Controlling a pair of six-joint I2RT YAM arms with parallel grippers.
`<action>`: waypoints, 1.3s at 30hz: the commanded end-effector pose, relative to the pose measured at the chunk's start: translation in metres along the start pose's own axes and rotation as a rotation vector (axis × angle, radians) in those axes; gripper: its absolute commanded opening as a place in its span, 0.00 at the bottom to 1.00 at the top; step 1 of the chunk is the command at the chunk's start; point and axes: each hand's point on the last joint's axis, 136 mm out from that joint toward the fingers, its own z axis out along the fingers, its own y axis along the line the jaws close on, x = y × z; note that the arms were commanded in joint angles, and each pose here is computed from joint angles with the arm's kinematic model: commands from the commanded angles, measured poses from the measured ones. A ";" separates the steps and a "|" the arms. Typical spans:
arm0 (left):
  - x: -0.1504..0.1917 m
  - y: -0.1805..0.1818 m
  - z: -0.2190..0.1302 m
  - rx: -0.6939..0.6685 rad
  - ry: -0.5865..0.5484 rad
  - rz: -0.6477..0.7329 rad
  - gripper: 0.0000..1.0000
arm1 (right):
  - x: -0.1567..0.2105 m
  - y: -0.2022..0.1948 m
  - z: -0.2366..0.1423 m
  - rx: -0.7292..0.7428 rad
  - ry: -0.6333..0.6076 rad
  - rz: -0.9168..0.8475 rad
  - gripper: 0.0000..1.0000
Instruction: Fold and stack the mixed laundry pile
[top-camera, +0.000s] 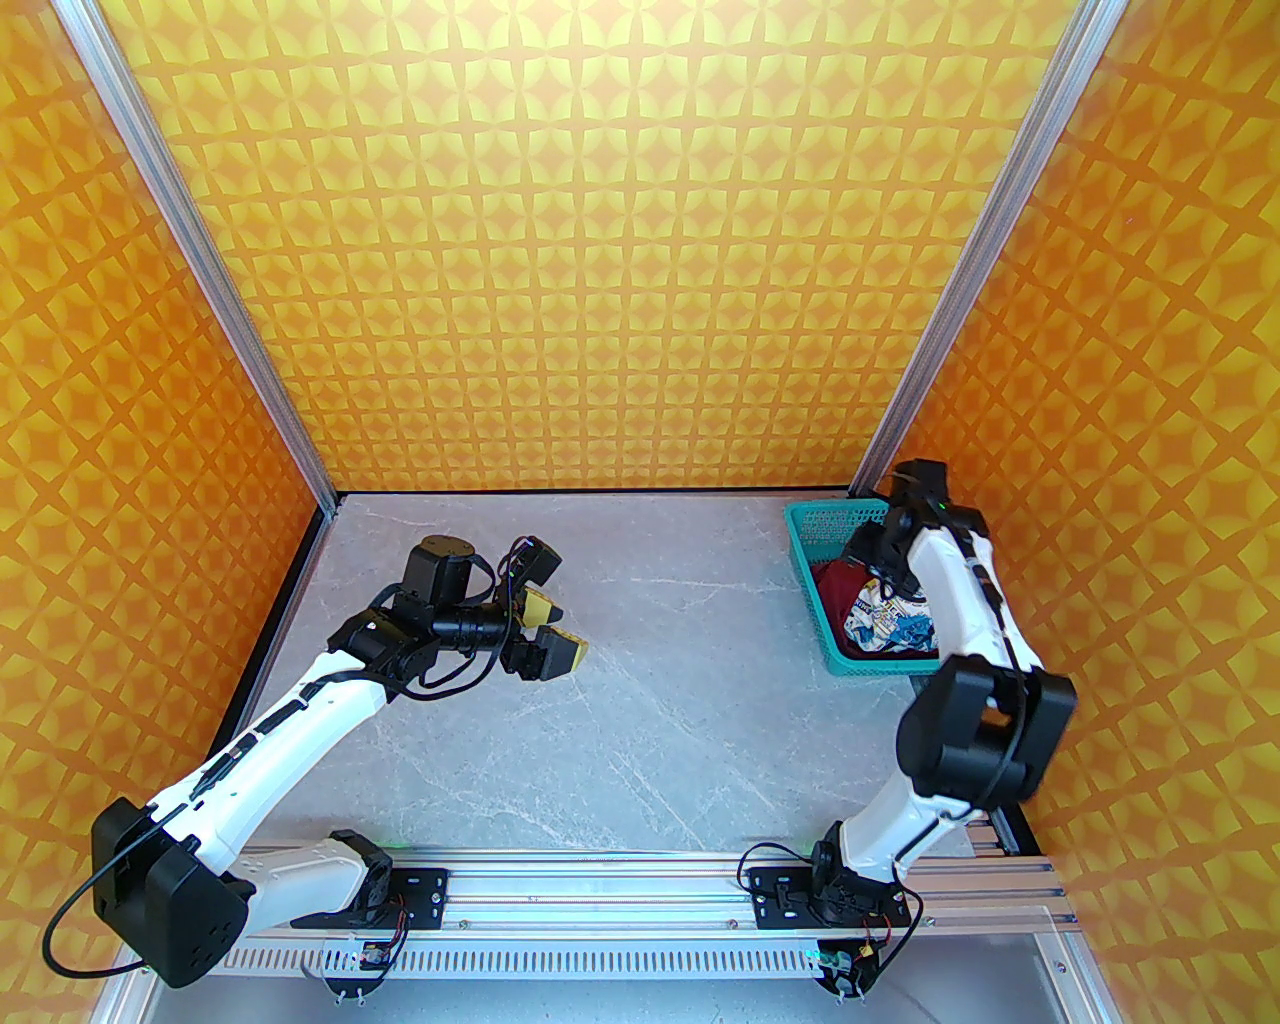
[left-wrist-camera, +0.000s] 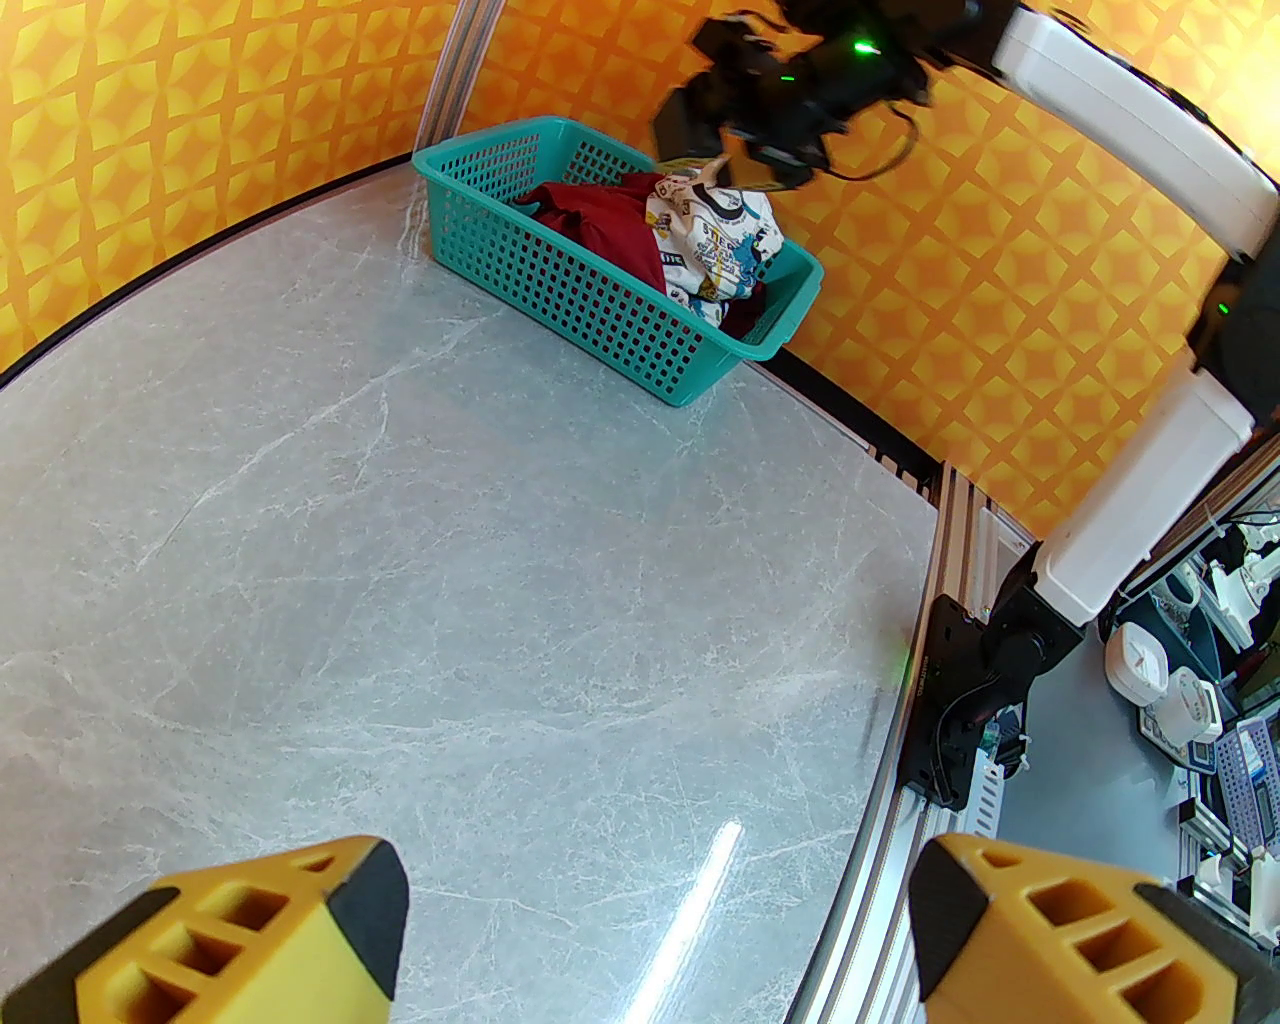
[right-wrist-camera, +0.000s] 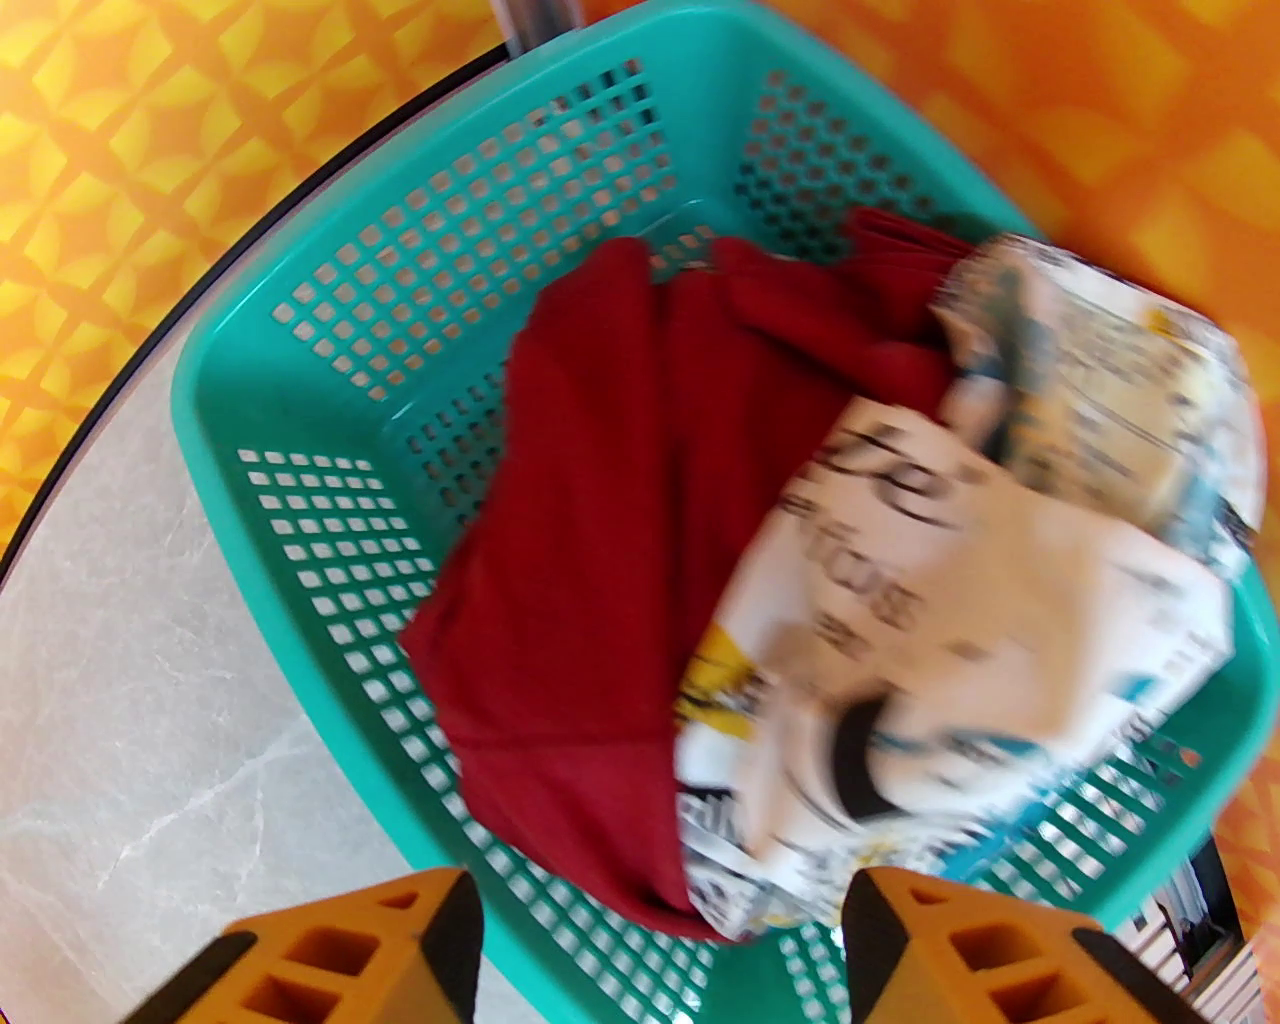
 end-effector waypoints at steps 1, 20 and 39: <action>0.007 -0.003 0.003 0.027 0.023 0.020 0.87 | -0.003 0.012 0.021 0.005 0.022 -0.007 0.60; 0.013 0.001 0.007 0.028 0.052 0.014 0.87 | -0.054 0.034 -0.005 -0.078 -0.093 0.029 0.00; 0.011 0.001 0.008 0.028 0.045 0.016 0.86 | -0.158 0.069 -0.330 -0.615 -0.880 0.034 0.00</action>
